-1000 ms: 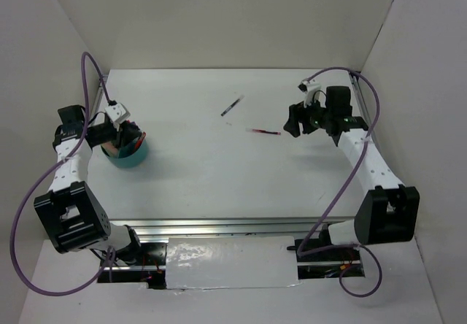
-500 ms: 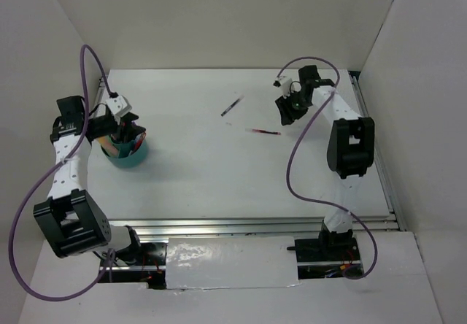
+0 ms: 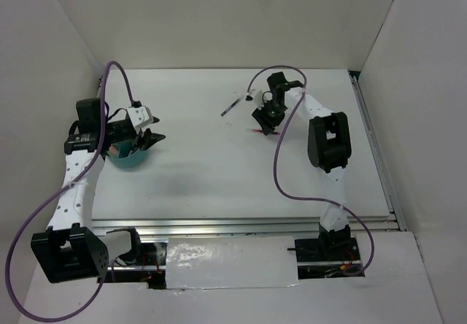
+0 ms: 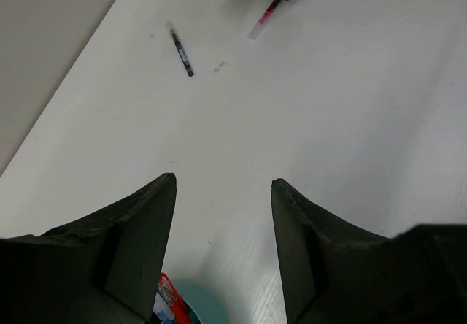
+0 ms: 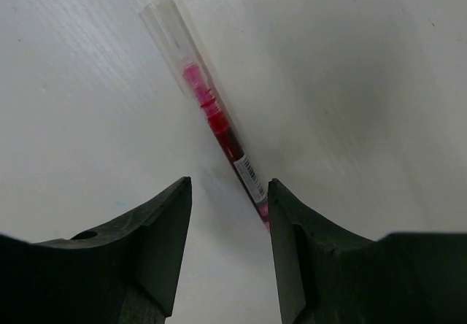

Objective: Sort the stationery into containers
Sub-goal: Pick up the pen from the center of the board.

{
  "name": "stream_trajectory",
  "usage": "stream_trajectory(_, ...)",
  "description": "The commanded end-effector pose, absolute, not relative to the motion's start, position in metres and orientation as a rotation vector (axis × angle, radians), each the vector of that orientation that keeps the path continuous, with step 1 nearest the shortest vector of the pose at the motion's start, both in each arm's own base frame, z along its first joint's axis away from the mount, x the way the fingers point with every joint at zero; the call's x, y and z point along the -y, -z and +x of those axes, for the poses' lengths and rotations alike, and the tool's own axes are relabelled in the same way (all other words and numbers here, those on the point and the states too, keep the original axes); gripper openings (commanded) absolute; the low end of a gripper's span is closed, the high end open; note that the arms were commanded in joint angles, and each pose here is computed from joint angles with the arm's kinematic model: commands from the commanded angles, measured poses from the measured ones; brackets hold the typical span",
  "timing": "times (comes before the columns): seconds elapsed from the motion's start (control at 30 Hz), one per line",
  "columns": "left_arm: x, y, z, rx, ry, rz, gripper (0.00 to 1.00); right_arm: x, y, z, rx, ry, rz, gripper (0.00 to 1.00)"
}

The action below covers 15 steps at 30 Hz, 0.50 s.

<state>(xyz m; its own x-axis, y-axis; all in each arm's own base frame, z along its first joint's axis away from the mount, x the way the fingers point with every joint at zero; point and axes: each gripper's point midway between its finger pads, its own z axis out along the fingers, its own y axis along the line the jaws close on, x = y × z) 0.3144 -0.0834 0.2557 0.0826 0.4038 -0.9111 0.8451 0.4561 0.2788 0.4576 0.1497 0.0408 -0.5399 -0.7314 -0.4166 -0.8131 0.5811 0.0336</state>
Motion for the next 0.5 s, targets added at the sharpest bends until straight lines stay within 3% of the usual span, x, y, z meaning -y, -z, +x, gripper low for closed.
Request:
stream_trajectory(0.0,0.090,-0.269,0.312,-1.488,0.476,1.137,0.67,-0.139,-0.031,0.468,-2.478,-0.240,-1.283,0.53)
stream_trajectory(0.17,0.095,-0.269,0.308,-1.480,0.477,1.153,0.67,-0.130,-0.014,0.476,-2.493,-0.165,-1.331,0.51)
stream_trajectory(0.37,0.097,-0.269,0.302,-1.471,0.440,1.168,0.67,-0.134,-0.009,0.460,-2.482,-0.119,-1.445,0.36)
stream_trajectory(0.47,0.100,-0.277,0.298,-1.471,0.457,1.142,0.67,-0.138,-0.011,0.447,-2.466,-0.042,-1.544,0.38)
